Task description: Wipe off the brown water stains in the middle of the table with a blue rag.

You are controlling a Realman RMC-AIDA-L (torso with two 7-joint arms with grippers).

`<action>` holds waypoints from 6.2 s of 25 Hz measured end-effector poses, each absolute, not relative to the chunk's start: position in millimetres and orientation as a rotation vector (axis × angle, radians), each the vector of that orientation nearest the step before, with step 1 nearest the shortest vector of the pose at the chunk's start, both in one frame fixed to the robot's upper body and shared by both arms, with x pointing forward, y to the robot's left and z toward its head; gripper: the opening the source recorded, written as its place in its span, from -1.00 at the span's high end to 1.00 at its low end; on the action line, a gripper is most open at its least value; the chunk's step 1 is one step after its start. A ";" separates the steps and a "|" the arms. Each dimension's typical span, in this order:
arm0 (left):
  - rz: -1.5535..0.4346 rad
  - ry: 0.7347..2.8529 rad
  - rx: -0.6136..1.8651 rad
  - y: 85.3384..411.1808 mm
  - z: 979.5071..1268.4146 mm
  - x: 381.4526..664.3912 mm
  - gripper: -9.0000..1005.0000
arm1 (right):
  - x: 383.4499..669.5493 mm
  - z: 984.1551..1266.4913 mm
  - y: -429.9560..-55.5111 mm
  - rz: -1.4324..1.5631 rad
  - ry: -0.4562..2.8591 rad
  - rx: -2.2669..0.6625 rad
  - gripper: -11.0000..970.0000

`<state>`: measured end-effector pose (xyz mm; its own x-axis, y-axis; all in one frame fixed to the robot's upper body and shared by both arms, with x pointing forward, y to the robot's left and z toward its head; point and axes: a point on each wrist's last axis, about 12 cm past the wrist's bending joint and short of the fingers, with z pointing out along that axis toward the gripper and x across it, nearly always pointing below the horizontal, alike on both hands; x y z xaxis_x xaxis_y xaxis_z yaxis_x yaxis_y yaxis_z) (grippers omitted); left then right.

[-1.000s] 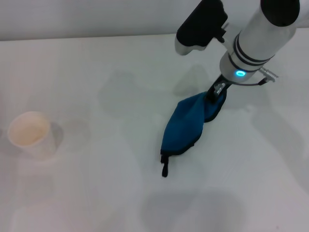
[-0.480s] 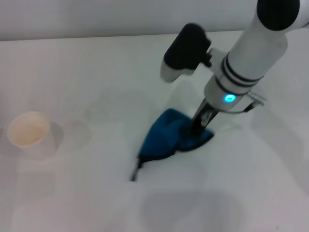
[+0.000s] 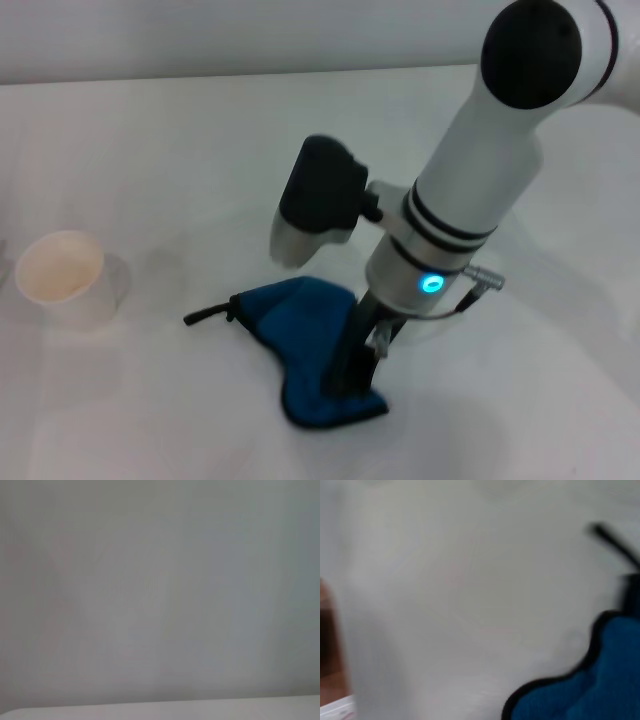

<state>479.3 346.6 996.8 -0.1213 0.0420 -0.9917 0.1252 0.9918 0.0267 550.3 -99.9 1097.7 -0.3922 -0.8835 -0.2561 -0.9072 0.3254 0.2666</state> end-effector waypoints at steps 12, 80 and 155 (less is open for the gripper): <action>-0.068 1.702 0.115 347.0 995.8 480.7 -0.75 | 535.6 1104.8 -87.9 0.721 2.420 -1.774 0.93; -0.053 1.722 0.122 348.0 996.2 488.0 -0.75 | 607.5 1104.1 -245.4 0.534 2.500 -0.738 0.93; -0.088 1.577 0.077 349.1 1012.0 485.3 -0.75 | 404.1 1017.6 -437.1 -0.146 1.532 0.110 0.15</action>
